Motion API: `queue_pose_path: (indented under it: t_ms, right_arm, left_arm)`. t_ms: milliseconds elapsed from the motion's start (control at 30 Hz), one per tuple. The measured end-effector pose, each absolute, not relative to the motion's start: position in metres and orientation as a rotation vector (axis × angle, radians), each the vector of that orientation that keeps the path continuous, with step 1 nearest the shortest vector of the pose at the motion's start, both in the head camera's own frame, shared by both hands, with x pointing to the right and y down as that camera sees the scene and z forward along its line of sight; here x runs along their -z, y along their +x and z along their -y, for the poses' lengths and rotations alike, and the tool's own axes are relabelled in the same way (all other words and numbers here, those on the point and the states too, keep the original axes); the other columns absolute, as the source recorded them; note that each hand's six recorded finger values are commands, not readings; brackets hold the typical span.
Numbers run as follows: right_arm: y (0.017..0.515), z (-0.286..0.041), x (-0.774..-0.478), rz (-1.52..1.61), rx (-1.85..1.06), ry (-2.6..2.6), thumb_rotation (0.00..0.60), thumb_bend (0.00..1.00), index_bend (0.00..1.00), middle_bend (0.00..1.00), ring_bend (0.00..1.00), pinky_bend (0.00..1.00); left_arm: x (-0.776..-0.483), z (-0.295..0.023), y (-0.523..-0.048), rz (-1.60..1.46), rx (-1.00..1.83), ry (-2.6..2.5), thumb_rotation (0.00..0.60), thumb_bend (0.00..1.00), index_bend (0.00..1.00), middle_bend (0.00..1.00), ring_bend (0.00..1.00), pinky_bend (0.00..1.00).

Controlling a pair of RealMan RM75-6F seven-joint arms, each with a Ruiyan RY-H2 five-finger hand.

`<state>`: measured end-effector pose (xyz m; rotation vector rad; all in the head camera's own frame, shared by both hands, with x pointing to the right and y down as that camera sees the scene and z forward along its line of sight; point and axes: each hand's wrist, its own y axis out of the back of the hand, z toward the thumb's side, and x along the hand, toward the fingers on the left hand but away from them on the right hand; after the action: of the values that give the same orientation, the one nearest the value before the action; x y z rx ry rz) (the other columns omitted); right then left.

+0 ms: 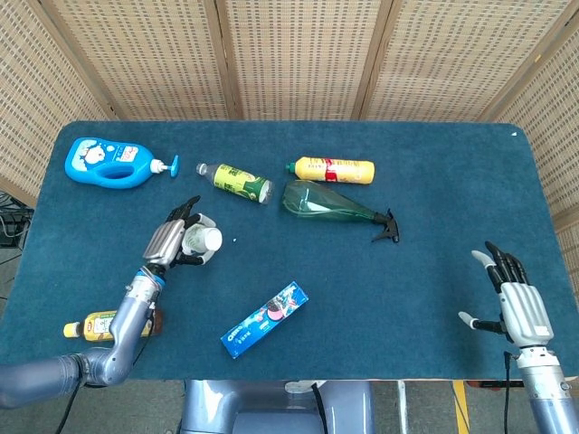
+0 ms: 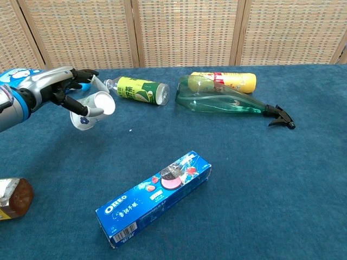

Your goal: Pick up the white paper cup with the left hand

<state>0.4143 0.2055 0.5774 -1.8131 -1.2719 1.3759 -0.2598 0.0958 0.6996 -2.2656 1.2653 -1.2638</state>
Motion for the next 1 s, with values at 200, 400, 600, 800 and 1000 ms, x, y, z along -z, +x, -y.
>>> queue_pose_path:
  t_ms: [200,400,600,800,1000]
  right_arm:
    - [0.413,-0.207,-0.579,1.262,-1.380,-1.814,0.600,0.10,0.00,0.00,0.00,0.00]
    - [0.412,-0.207,-0.581,1.254,-1.382,-1.815,0.600,0.10,0.00,0.00,0.00,0.00]
    - [0.411,-0.207,-0.581,1.252,-1.384,-1.814,0.600,0.10,0.00,0.00,0.00,0.00]
    - [0.411,-0.208,-0.581,1.250,-1.382,-1.813,0.600,0.10,0.00,0.00,0.00,0.00]
    - [0.411,-0.207,-0.581,1.251,-1.381,-1.812,0.600,0.10,0.00,0.00,0.00,0.00]
  left_arm:
    - [-0.714,-0.105,-0.269,-1.411,1.183,-2.390,0.600,0.36,0.52,0.00,0.00,0.00]
    - [-0.728,-0.117,-0.276,-1.497,1.142,-2.500,0.600,0.36,0.51,0.00,0.00,0.00]
    - [-0.741,-0.127,-0.287,-1.498,1.163,-2.520,0.600,0.36,0.51,0.00,0.00,0.00]
    - [-0.746,-0.132,-0.293,-1.466,1.182,-2.520,0.600,0.36,0.51,0.00,0.00,0.00]
    - [-0.746,-0.133,-0.305,-1.444,1.213,-2.504,0.600,0.36,0.49,0.00,0.00,0.00]
